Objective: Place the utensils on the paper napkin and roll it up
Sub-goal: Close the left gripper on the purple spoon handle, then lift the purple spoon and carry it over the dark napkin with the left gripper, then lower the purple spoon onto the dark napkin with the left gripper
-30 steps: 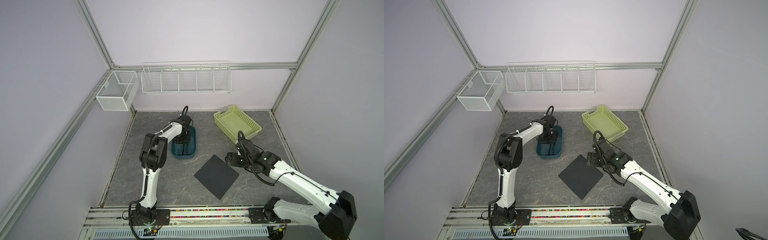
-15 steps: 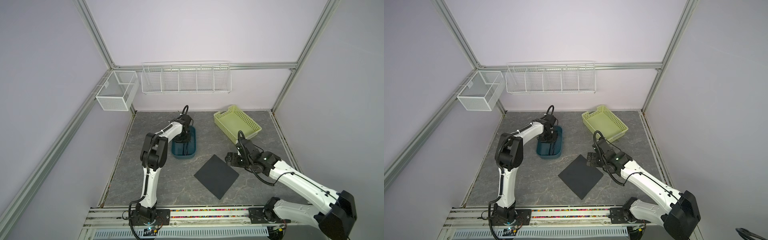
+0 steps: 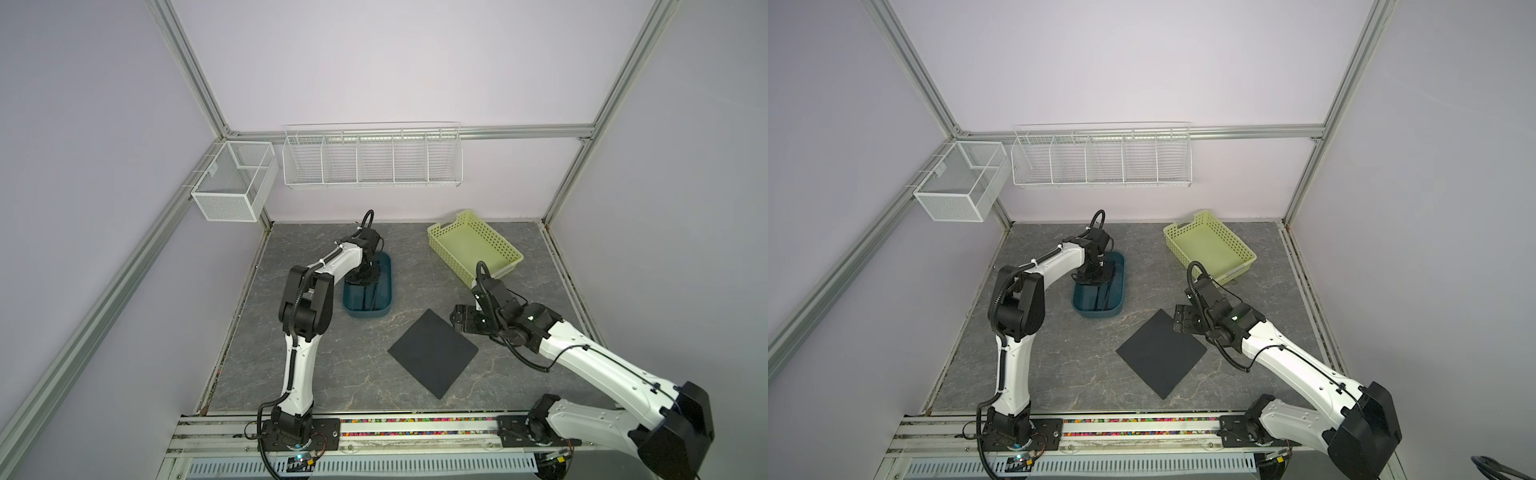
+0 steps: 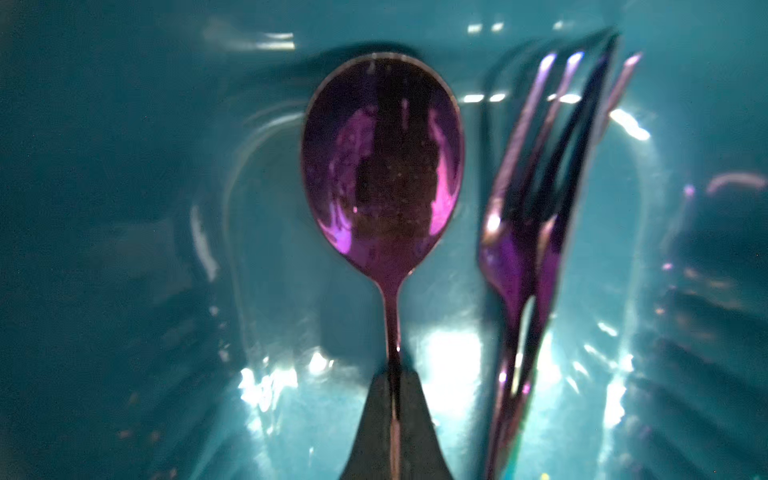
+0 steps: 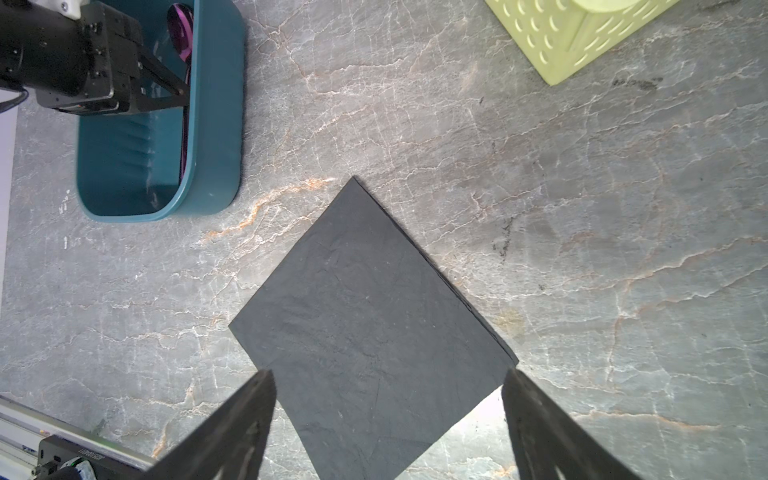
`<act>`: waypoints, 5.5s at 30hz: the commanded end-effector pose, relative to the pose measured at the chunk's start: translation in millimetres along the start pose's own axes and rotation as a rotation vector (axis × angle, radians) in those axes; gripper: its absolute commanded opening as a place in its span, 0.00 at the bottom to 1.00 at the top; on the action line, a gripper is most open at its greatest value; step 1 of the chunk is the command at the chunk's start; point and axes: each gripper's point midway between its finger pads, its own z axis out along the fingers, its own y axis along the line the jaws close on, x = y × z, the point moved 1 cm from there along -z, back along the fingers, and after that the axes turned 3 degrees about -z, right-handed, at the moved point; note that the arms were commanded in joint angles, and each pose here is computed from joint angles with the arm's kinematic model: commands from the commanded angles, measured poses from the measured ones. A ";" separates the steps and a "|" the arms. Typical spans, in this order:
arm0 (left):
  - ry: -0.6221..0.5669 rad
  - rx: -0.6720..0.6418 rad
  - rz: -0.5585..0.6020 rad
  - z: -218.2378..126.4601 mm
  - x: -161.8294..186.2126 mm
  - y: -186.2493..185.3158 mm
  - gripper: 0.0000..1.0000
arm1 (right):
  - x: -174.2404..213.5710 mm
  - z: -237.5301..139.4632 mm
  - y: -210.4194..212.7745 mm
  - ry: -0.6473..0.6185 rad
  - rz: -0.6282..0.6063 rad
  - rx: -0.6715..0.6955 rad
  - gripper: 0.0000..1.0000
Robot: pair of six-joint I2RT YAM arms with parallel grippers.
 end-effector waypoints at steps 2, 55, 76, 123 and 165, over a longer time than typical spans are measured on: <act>0.000 -0.026 0.007 -26.9 -0.7 8.9 0.00 | 0.8 -4.5 -7.2 -0.010 0.005 0.019 0.88; -0.174 0.205 -0.102 -124.0 119.1 -133.0 0.00 | -27.1 -47.3 -120.3 -0.131 0.049 0.206 0.89; -0.035 0.225 -0.099 -57.8 173.1 -184.7 0.00 | -25.7 -44.0 -126.5 -0.130 0.091 0.149 0.89; -0.016 0.135 -0.071 -44.1 191.6 -184.3 0.00 | -25.2 -41.2 -125.7 -0.122 0.106 0.118 0.90; -0.025 0.098 -0.075 -45.6 188.2 -177.1 0.09 | -25.0 -40.4 -126.9 -0.118 0.114 0.114 0.90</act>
